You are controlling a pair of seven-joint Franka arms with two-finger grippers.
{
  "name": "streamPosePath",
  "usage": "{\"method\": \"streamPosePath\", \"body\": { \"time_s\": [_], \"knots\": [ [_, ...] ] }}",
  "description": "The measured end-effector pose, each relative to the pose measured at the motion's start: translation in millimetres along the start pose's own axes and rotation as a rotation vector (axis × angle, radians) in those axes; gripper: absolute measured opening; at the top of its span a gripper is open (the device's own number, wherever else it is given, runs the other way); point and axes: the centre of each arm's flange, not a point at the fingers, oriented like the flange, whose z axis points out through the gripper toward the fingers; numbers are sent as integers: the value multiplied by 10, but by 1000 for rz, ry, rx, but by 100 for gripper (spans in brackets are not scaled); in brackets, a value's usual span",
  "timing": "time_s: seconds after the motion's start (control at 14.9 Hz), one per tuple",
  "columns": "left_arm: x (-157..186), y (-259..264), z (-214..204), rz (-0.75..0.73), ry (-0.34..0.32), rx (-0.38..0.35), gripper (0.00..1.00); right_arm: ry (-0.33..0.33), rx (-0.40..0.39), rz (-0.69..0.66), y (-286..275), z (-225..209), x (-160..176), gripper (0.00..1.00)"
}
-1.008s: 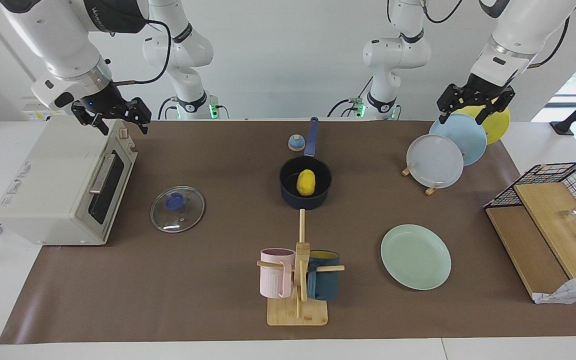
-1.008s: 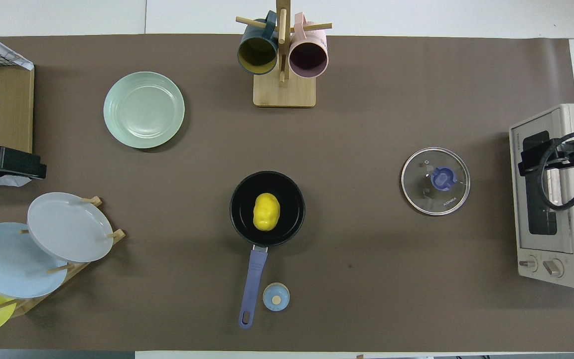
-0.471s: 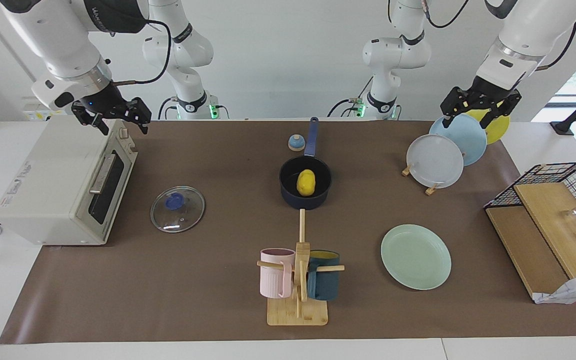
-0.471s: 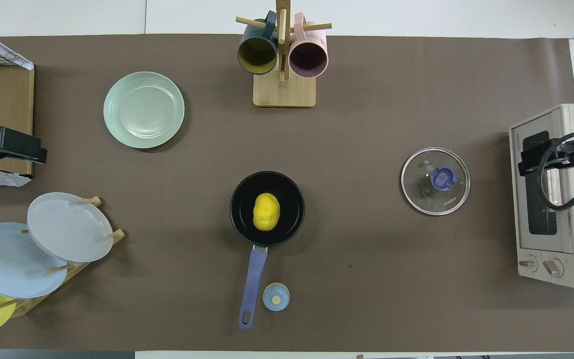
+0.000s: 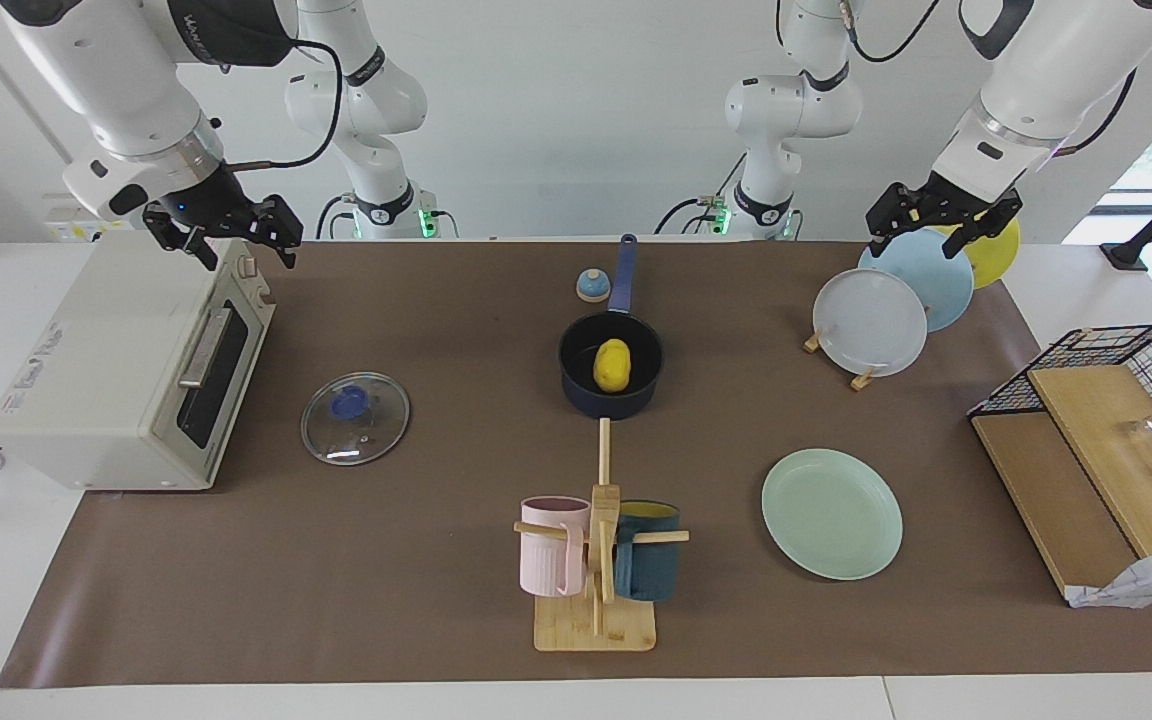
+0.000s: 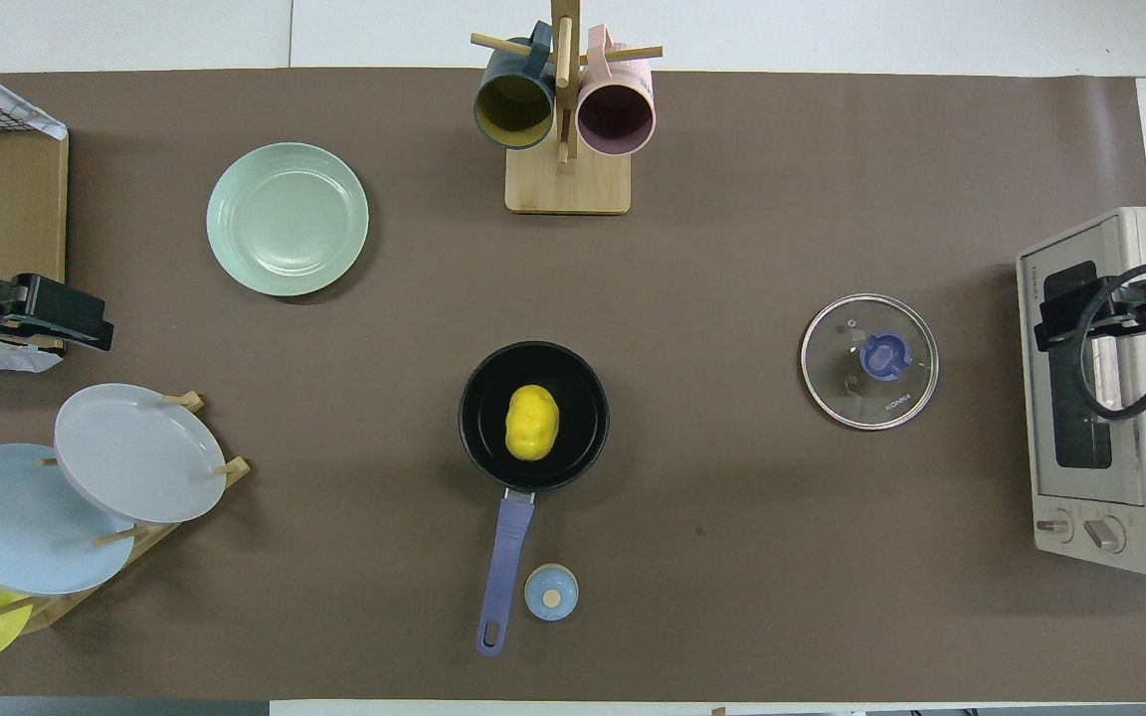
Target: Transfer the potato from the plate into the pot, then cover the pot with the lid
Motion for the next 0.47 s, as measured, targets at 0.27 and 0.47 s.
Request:
{"method": "streamPosePath", "body": {
  "time_s": [0.27, 0.47],
  "knots": [
    [0, -3, -2, 0, 0, 0, 100, 0, 0, 0, 0, 0, 0, 100],
    [0, -6, -8, -1, 2, 0, 100, 0, 1, 5, 29, -2, -2, 100]
  ]
}}
